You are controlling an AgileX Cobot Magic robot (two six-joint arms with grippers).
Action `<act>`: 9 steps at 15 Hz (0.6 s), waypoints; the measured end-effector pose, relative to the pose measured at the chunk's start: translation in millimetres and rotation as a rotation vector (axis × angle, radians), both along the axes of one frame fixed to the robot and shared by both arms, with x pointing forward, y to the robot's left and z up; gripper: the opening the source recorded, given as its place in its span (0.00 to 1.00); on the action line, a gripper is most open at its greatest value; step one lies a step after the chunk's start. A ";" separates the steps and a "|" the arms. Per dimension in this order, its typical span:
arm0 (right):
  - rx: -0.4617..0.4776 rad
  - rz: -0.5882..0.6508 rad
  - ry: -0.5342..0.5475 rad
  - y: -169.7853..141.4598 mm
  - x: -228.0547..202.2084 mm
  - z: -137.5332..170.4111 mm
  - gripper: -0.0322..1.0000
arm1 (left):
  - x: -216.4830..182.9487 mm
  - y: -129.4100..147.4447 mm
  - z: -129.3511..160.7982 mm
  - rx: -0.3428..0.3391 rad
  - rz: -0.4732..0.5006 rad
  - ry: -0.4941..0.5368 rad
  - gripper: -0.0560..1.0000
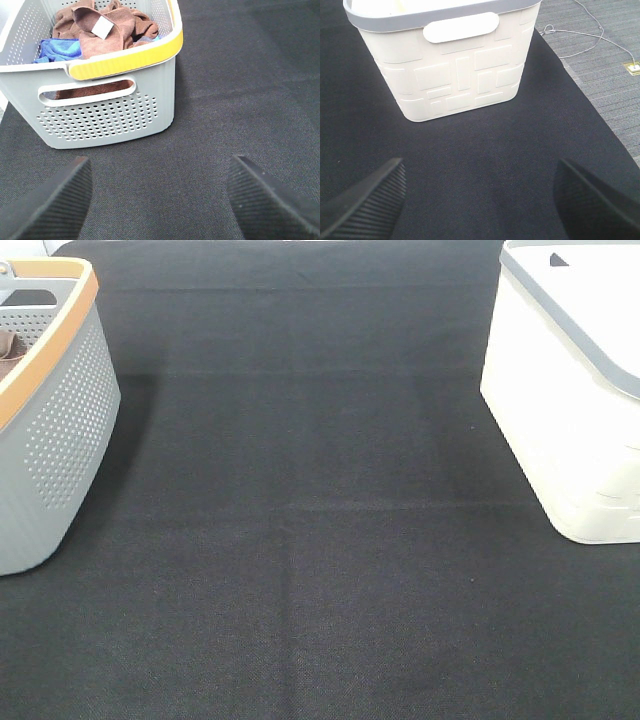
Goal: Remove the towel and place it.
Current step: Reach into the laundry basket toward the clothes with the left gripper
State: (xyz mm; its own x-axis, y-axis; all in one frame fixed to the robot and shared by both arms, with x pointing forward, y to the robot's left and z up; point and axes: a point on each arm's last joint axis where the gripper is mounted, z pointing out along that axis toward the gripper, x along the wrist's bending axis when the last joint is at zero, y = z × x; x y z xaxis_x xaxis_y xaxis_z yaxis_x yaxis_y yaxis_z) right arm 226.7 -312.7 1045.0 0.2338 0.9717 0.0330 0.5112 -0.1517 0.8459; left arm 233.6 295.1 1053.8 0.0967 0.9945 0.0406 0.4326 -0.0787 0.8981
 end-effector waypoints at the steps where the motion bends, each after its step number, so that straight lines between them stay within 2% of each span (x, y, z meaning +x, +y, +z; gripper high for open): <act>1: 0.000 0.000 0.000 0.0 0.0 0.0 0.77 | 0.0 0.0 0.0 0.000 0.000 0.000 0.73; 9: 0.000 0.000 0.000 0.0 0.0 0.0 0.77 | -0.1 0.6 0.2 -0.001 0.008 0.000 0.73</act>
State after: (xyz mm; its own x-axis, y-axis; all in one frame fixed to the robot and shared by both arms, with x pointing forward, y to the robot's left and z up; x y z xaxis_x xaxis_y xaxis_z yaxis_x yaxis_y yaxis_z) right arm 226.7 -312.7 1045.0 0.2338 0.9717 0.0330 0.5112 -0.1517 0.8459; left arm 233.5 295.7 1054.0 0.0883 0.9953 0.0392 0.4329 -0.0738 0.8984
